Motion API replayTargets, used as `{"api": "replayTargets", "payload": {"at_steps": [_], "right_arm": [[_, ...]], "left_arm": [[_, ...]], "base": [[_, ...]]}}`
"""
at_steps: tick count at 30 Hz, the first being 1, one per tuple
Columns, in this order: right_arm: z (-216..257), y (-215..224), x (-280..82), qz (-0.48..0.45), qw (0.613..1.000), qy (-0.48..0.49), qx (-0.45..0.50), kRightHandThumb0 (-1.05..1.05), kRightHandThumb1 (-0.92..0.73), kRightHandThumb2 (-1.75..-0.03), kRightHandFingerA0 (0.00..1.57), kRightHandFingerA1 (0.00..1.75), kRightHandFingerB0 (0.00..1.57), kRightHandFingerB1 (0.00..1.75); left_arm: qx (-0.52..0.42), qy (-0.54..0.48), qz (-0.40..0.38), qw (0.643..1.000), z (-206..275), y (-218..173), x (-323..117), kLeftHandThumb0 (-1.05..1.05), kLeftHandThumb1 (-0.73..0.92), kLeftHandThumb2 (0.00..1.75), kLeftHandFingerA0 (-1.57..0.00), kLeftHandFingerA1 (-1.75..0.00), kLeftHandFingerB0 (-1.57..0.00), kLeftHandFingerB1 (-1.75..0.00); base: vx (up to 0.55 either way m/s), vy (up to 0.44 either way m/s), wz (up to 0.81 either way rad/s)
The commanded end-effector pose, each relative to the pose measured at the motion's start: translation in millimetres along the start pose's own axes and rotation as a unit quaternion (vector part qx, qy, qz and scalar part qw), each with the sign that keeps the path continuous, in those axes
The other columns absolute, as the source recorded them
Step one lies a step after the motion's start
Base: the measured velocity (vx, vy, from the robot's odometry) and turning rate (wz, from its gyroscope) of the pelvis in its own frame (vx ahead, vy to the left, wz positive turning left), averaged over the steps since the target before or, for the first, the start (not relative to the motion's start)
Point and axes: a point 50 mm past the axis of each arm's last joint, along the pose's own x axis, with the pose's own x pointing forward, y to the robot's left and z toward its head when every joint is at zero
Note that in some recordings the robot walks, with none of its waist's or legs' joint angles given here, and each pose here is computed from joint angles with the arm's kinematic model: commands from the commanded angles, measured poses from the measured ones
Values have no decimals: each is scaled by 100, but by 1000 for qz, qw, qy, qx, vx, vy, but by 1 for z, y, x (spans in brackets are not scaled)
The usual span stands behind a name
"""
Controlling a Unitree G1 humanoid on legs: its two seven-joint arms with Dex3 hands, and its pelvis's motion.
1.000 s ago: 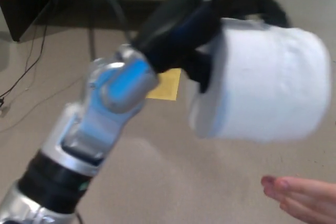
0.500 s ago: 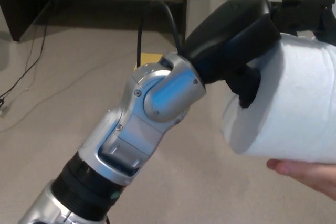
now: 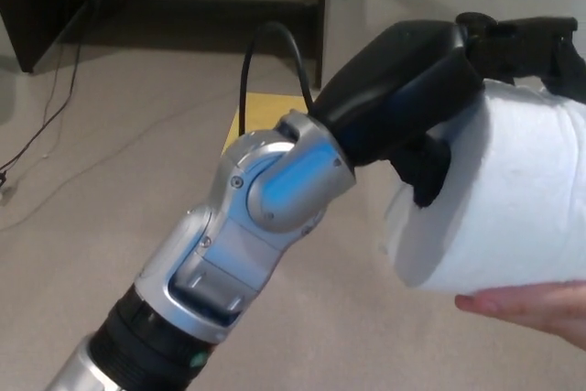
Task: A person is holding a toilet paper roll and the robot extends its left hand to grab the roll by inserting its thumb into the gap in the middle and brings its hand down by its side. Then it extends its arm again to hand the toilet paper roll back to the person.
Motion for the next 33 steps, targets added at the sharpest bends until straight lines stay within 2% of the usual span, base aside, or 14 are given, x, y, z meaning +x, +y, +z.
{"api": "replayTargets", "payload": {"at_steps": [1, 2, 5, 6, 7, 13, 16, 19, 20, 21, 22, 24, 25, 33], "right_arm": [[-5, 0, -2, 5, 1000, 8, -5, -44, -54, -87, 67, 70, 42, 54], [-8, 3, -3, 8, 1000, 12, -6, -38, -67, -60, 70, 60, 48, 40], [-11, 3, -4, 7, 1000, 15, -3, -38, -67, -60, 70, 59, 49, 41], [-11, 2, -4, 8, 1000, 16, -3, -44, -54, -86, 65, 68, 42, 54], [-12, 4, -5, 10, 1000, 18, -5, -38, -67, -60, 70, 59, 48, 40], [-18, 13, -8, 19, 999, 25, -10, -44, -55, -86, 62, 66, 42, 53], [-20, 16, -9, 24, 999, 27, -12, -37, -67, -60, 68, 56, 49, 41], [-21, 14, -9, 23, 999, 27, -7, -43, -54, -86, 62, 66, 42, 54], [-21, 13, -9, 21, 999, 27, -13, -38, -67, -60, 70, 56, 48, 40], [-20, 12, -8, 22, 999, 29, -17, -44, -55, -86, 63, 65, 41, 52], [-20, 13, -9, 23, 999, 30, -19, -37, -68, -60, 69, 56, 47, 39], [-21, 14, -9, 24, 999, 29, -9, -43, -55, -85, 63, 66, 42, 53], [-22, 16, -10, 25, 999, 30, -5, -36, -67, -60, 69, 57, 48, 41], [-17, 12, -7, 24, 999, 28, -16, -43, -55, -85, 61, 65, 41, 52]], "left_arm": [[-3, 11, 15, 1000, -1, -1, -5, -62, 46, 72, -19, -41, -8, -34], [-10, 22, 5, 1000, 0, -3, -7, -64, 47, 58, -13, -29, -3, -18], [-12, 25, -7, 1000, 2, -3, -8, -76, 44, 82, 0, -4, 0, -4], [-24, 25, -14, 999, 2, -2, -9, -79, 44, 85, 0, 0, 0, -2], [-30, 22, -16, 999, 3, -1, -10, -83, 45, 89, 0, -1, 0, -4], [-32, 13, -18, 999, 6, 0, -21, -86, 47, 91, 0, -3, 0, -2], [-42, 21, -21, 999, 6, 2, -29, -87, 47, 91, 0, -2, 0, 0], [-49, 23, -20, 998, 3, 7, -36, -88, 48, 90, 0, -1, 0, 0], [-50, 28, -20, 998, 1, 10, -40, -86, 48, 89, 0, 0, 0, 0], [-49, 28, -17, 998, 0, 13, -42, -88, 53, 57, 0, 0, 0, 0], [-50, 30, -15, 998, -1, 14, -45, -88, 52, 58, 0, 0, 0, 0], [-60, 37, -11, 997, -5, 16, -50, -88, 51, 57, 0, 0, 0, 0], [-59, 44, -8, 997, -6, 18, -52, -92, 50, 59, 0, 0, 0, 0], [-46, 64, -2, 997, -13, 48, -64, -80, 45, 85, 0, 0, 0, 0]], "base": [[0, 0, 0], [0, 0, 0], [0, 0, 0], [0, 0, 0], [0, 0, 0], [0, 0, 0], [0, 0, 0], [0, 0, 0], [0, 0, 0], [0, 0, 0], [0, 0, 0], [0, 0, 0], [0, 0, 0], [0, 0, 0]]}}
